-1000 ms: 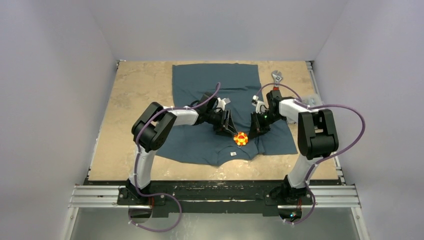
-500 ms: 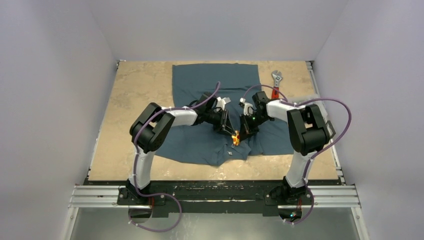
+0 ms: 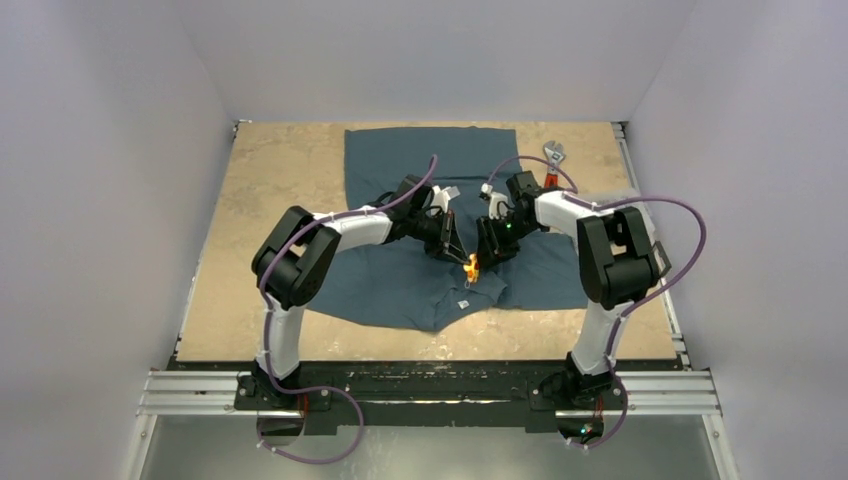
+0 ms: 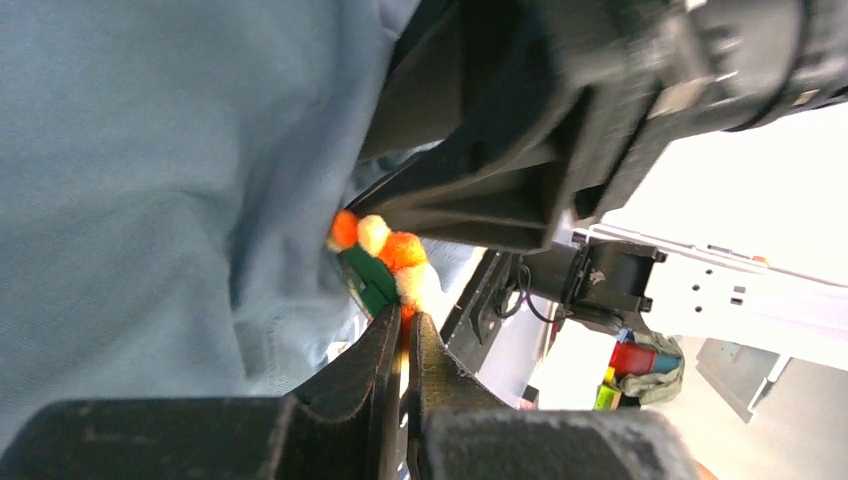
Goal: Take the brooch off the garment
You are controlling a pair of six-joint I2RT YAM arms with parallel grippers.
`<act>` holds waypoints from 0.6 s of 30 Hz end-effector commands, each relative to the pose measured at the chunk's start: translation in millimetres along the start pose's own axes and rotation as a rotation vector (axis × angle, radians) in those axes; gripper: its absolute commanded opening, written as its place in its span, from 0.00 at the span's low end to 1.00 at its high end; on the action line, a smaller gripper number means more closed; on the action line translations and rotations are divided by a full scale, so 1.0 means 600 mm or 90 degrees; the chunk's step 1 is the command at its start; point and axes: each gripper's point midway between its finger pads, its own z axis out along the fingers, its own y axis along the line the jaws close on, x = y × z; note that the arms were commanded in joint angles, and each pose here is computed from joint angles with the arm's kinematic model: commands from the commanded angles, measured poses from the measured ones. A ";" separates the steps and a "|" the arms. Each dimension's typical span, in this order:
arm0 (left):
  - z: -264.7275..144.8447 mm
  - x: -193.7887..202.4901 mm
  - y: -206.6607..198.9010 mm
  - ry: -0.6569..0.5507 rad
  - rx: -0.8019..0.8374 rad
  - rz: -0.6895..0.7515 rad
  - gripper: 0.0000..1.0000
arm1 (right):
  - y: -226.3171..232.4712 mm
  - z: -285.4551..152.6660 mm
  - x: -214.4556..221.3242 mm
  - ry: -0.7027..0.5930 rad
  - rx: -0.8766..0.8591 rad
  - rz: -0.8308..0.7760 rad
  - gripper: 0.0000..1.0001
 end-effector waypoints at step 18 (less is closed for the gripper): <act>0.025 -0.013 0.009 -0.005 -0.036 -0.038 0.00 | 0.062 -0.133 -0.016 -0.129 -0.052 -0.057 0.70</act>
